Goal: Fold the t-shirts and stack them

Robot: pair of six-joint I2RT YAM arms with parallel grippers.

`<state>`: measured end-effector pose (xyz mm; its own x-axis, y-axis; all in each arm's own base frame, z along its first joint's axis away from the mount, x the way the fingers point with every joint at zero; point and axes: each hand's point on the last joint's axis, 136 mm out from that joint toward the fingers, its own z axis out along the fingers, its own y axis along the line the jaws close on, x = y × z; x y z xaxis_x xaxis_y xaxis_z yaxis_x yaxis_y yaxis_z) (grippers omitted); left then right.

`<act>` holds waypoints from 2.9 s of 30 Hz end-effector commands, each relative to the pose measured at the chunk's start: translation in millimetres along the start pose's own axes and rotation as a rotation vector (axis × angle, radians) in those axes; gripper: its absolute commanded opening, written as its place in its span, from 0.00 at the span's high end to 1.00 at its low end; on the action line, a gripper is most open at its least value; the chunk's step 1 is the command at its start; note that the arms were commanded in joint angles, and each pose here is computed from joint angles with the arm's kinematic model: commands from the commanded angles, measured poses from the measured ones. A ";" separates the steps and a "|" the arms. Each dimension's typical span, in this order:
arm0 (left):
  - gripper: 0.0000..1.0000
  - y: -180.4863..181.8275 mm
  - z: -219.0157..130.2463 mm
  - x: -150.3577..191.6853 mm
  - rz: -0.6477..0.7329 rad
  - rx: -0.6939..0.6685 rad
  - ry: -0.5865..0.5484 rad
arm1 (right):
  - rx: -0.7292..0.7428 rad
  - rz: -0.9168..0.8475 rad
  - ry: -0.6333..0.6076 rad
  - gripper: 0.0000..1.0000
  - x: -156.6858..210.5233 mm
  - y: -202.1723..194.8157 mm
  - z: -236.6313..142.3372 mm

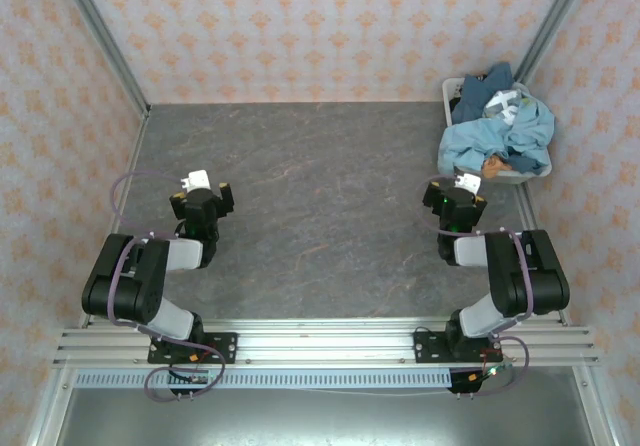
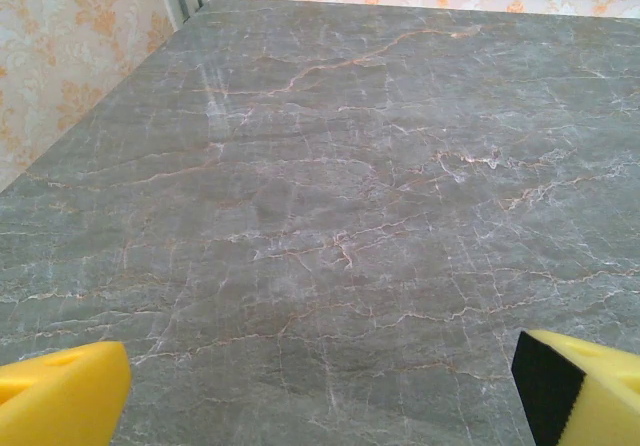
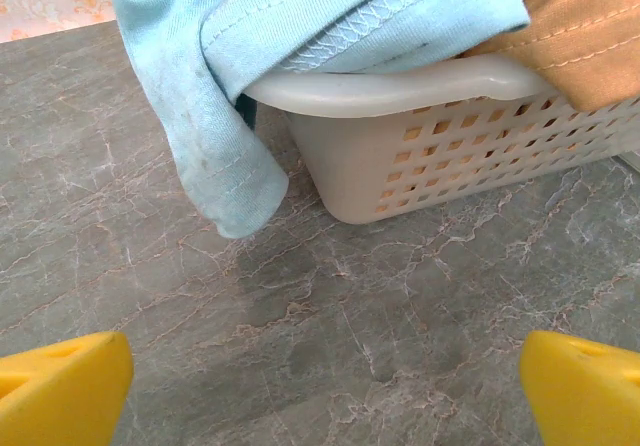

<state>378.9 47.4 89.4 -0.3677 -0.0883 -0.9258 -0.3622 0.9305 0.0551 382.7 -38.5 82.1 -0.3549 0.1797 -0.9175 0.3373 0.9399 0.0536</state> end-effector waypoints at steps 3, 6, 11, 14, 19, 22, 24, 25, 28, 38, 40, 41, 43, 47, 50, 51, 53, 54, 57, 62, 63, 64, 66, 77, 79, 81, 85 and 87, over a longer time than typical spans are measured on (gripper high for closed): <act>0.00 -0.4 -0.6 -10.3 0.009 -0.013 -0.027 | 0.014 0.011 -0.038 0.01 -12.5 -2.4 0.9; 0.00 -0.2 -0.6 -10.2 0.009 -0.014 -0.027 | 0.014 0.010 -0.037 0.01 -12.0 -2.6 0.7; 0.00 -0.5 -0.5 -10.7 0.008 -0.013 -0.028 | 0.015 0.009 -0.037 0.01 -11.8 -2.6 0.6; 0.00 -0.4 -0.6 -10.1 0.009 -0.013 -0.026 | 0.014 0.009 -0.037 0.01 -11.8 -2.6 0.7; 0.00 -0.3 -0.7 -10.3 0.009 -0.013 -0.027 | 0.015 0.011 -0.041 0.01 -12.6 -3.1 0.2; 0.00 0.9 -8.2 -23.8 0.013 -0.017 -0.029 | 0.027 -0.057 -0.058 0.01 -29.9 8.0 -13.5; 0.00 5.8 -25.2 -50.9 0.032 -0.071 -0.045 | 0.100 -0.105 -0.120 0.01 -66.9 15.6 -38.5; 0.00 6.0 -40.1 -73.5 0.004 -0.081 -0.108 | 0.091 -0.081 -0.186 0.01 -96.7 23.2 -57.4; 0.00 4.5 -79.1 -140.4 -0.153 -0.058 -0.240 | 0.100 0.147 -0.233 0.01 -174.2 22.6 -102.0; 0.00 -57.0 -99.1 -239.6 -0.619 0.383 0.126 | 0.251 0.557 0.037 0.01 -213.6 -33.5 -82.3; 0.00 -96.5 -112.2 -255.1 -0.570 0.521 0.163 | 0.255 0.610 0.050 0.01 -213.0 -46.2 -62.1; 0.00 -113.8 -121.4 -259.3 -0.523 0.570 0.175 | 0.253 0.625 0.063 0.01 -211.6 -50.0 -51.9; 0.00 -153.6 -140.6 -260.2 -0.439 0.688 0.215 | 0.254 0.657 0.104 0.01 -206.0 -59.3 -25.5; 0.00 -197.7 -163.9 -248.0 -0.404 0.812 0.279 | 0.283 0.680 0.177 0.01 -187.2 -72.9 19.7; 0.00 -219.3 -180.4 -242.2 -0.391 0.882 0.303 | 0.304 0.691 0.199 0.01 -176.4 -82.7 47.8; 0.00 -225.5 -185.5 -241.1 -0.385 0.904 0.311 | 0.306 0.694 0.209 0.01 -174.2 -84.2 56.5; 0.01 -234.8 -192.9 -237.5 -0.372 0.929 0.326 | 0.322 0.687 0.212 0.01 -171.5 -86.9 70.2; 0.01 -238.4 -195.7 -235.7 -0.367 0.938 0.333 | 0.321 0.685 0.214 0.01 -169.3 -87.2 79.5; 0.01 -244.0 -199.2 -230.9 -0.360 0.943 0.351 | 0.344 0.700 0.262 0.01 -152.3 -89.8 103.0; 0.02 -243.8 -199.8 -228.2 -0.356 0.939 0.359 | 0.345 0.716 0.312 0.01 -130.5 -86.5 133.6; 0.02 -243.5 -200.4 -227.1 -0.352 0.936 0.363 | 0.337 0.718 0.317 0.05 -129.6 -84.8 138.2; 0.03 -242.5 -200.5 -226.1 -0.347 0.932 0.365 | 0.334 0.718 0.322 0.12 -129.7 -84.5 140.4; 0.05 -239.6 -200.1 -223.6 -0.338 0.920 0.367 | 0.332 0.725 0.306 0.36 -136.3 -84.7 137.4; 0.09 -229.1 -199.4 -207.3 -0.317 0.886 0.383 | 0.283 0.701 -0.050 1.00 -238.9 -62.8 30.1; 0.09 -230.0 -197.6 -204.1 -0.315 0.884 0.391 | 0.257 0.691 -0.086 1.00 -255.2 -55.8 13.9; 0.09 -230.7 -196.3 -202.1 -0.315 0.881 0.394 | 0.231 0.680 -0.123 1.00 -271.8 -49.0 -1.5; 0.10 -230.6 -194.0 -200.9 -0.317 0.872 0.398 | 0.152 0.652 -0.184 1.00 -306.5 -29.8 -30.6; 0.10 -228.0 -191.5 -198.2 -0.314 0.849 0.401 | 0.083 0.616 -0.224 1.00 -330.0 -8.9 -51.9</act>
<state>375.1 -220.3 332.2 -0.6857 -0.3447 -0.6411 0.1957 0.7610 -0.6185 460.3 -107.3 345.7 0.0519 0.6654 -0.7447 0.5692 0.5930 0.5695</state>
